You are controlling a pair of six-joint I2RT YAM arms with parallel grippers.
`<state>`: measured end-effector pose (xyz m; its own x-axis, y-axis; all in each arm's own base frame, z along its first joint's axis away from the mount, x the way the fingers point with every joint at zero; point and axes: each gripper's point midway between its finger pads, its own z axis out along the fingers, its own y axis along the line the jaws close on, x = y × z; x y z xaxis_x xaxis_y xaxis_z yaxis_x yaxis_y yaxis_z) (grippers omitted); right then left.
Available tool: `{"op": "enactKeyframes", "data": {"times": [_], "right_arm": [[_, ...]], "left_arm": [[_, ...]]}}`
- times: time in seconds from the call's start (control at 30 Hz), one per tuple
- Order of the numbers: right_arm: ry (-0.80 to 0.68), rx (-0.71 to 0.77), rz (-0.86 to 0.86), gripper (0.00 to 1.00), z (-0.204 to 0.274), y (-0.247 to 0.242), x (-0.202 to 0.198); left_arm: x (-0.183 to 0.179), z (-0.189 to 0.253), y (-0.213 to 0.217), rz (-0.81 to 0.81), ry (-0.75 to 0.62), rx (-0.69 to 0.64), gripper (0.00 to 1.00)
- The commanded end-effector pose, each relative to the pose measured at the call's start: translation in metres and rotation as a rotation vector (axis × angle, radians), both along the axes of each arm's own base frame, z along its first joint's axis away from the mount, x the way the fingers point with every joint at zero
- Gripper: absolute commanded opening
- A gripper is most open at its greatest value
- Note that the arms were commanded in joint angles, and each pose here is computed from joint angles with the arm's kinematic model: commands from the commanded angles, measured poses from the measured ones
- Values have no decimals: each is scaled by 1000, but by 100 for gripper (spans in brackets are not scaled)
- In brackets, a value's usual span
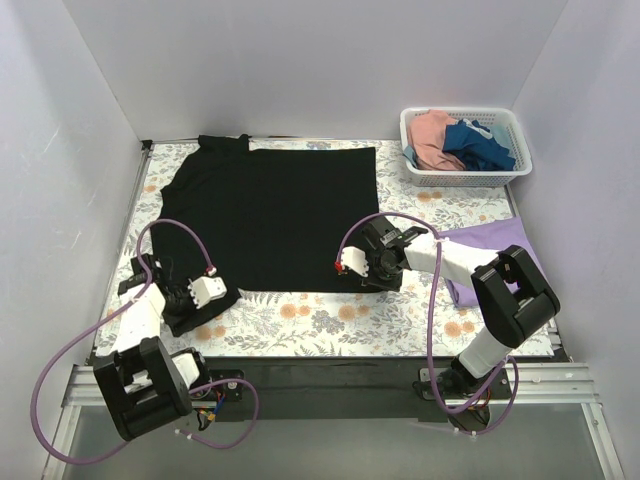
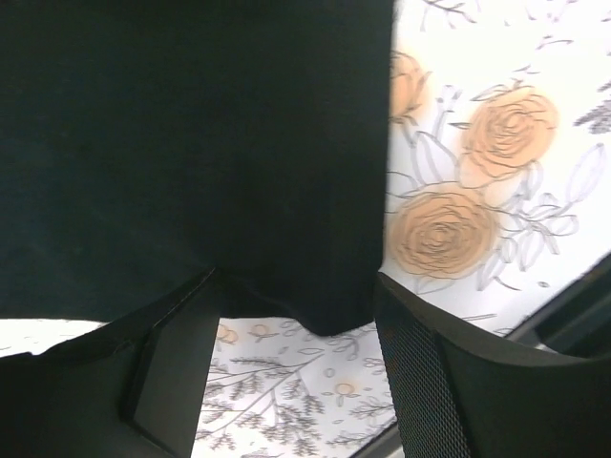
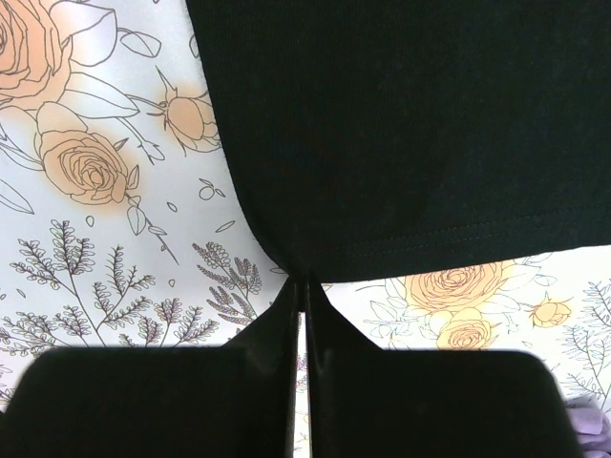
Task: Fold and stack the t-shirts
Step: Fold the tshirt
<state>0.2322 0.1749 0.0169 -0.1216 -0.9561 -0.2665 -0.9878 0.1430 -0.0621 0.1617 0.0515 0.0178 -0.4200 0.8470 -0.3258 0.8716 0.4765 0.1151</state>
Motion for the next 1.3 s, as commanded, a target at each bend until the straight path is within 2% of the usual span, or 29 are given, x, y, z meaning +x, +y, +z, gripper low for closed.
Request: {"op": "enactKeyframes", "data": {"times": [0.0, 0.13, 0.23, 0.27, 0.33, 0.37, 0.43, 0.5, 0.53, 0.63, 0.8, 0.93, 1.07, 1.1, 1.17, 1.2, 1.27], "right_arm": [[37, -17, 4, 1, -11, -2, -8], [49, -18, 4, 1, -12, -2, -9], [67, -14, 2, 1, -12, 0, -11], [76, -17, 3, 1, -10, 0, -13], [73, -12, 0, 1, -7, 1, -11], [75, -10, -1, 1, -5, 1, -12], [91, -3, -2, 1, -2, 3, -13], [108, -4, -8, 1, 2, 2, -18], [104, -4, -9, 1, 4, 1, -18], [81, -15, -3, 1, 11, -6, -21], [87, 2, 10, 1, 25, -13, -34], [92, 6, 19, 1, 33, -21, -46], [50, 36, 31, 1, 50, -19, -43], [47, 40, 30, 1, 53, -18, -42], [47, 48, 26, 1, 56, -18, -38], [38, 62, 22, 1, 62, -15, -32], [52, 63, 8, 1, 62, -16, -27]], "left_arm": [[25, 4, 10, -46, -74, 52, 63], [22, -8, 5, -63, -54, 42, 60], [12, -21, 0, -88, -24, 48, 46], [10, -22, 0, -89, -19, 54, 33], [6, -20, -1, -84, -25, 57, 22], [6, -18, -2, -82, -26, 55, 10], [4, -10, -5, -54, -17, 29, 0], [16, 8, -5, -20, -41, 9, 0], [9, 14, -9, 6, 2, -20, 0], [16, 49, -9, 37, -12, -75, 0], [14, 86, -5, 19, -79, -38, 0], [7, 102, -6, 38, -77, -35, 0], [35, 129, -1, 73, -163, -50, 0], [49, 149, 2, 76, -216, -50, 0], [69, 156, 7, 112, -215, -81, 0], [84, 173, 10, 109, -256, -85, 0], [103, 175, 17, 124, -250, -104, 0]]}}
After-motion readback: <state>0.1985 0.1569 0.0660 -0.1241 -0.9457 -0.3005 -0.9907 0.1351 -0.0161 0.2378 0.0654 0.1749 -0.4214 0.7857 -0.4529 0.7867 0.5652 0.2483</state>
